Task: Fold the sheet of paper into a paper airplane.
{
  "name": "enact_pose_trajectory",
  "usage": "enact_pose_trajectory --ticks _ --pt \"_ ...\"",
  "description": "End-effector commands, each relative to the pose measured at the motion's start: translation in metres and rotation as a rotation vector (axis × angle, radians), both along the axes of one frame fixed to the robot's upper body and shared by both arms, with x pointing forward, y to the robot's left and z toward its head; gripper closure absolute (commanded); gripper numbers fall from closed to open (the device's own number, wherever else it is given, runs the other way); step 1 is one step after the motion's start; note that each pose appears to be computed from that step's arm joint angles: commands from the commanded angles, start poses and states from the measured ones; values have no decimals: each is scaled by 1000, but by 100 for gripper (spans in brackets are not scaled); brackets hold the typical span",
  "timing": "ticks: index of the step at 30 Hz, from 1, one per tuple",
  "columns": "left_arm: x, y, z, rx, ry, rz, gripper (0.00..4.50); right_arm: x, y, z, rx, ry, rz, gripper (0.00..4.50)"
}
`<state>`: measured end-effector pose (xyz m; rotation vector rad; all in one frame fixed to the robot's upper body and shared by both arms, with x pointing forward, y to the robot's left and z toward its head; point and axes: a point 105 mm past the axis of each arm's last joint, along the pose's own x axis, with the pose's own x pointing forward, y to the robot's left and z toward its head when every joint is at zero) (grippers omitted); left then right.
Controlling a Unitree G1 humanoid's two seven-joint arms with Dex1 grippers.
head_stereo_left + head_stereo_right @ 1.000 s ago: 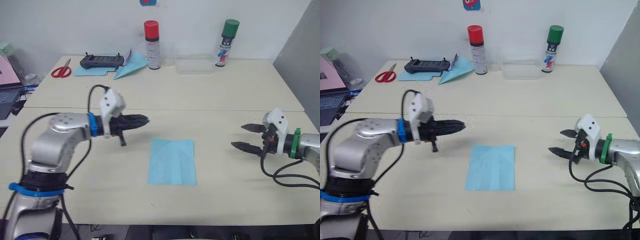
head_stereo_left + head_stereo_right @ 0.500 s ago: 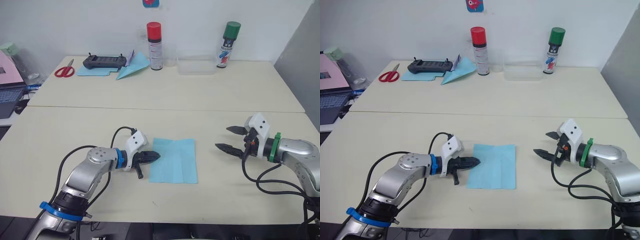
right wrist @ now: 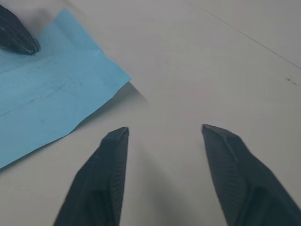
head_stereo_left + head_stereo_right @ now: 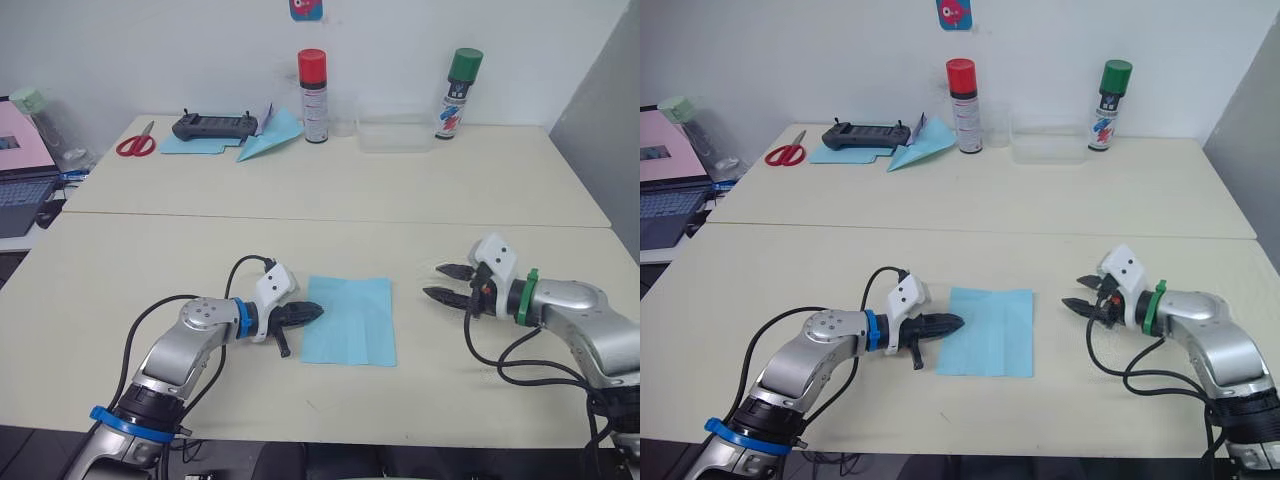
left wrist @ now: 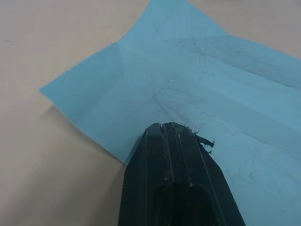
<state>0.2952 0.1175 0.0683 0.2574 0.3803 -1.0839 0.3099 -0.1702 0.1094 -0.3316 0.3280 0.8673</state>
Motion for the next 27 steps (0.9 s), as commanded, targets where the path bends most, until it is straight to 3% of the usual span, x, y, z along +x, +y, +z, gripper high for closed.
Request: enact_pose_trajectory --ticks 1,5,9,12,19,27 --pt "-4 -1 -13 29 34 14 450 8 10 3 -33 -77 35 311" --pt "-8 -6 -14 21 44 -2 450 14 26 -10 -77 -93 81 448" --pt "-9 -8 -16 26 47 -12 450 22 37 -24 -102 -88 99 448" --pt "-8 -7 -15 29 42 -6 450 11 52 -32 -50 -22 172 448" --pt "-10 -8 -16 25 42 4 450 -20 74 -21 125 141 287 448" --pt "-10 -12 -15 19 35 5 450 -27 84 -10 257 251 294 448"
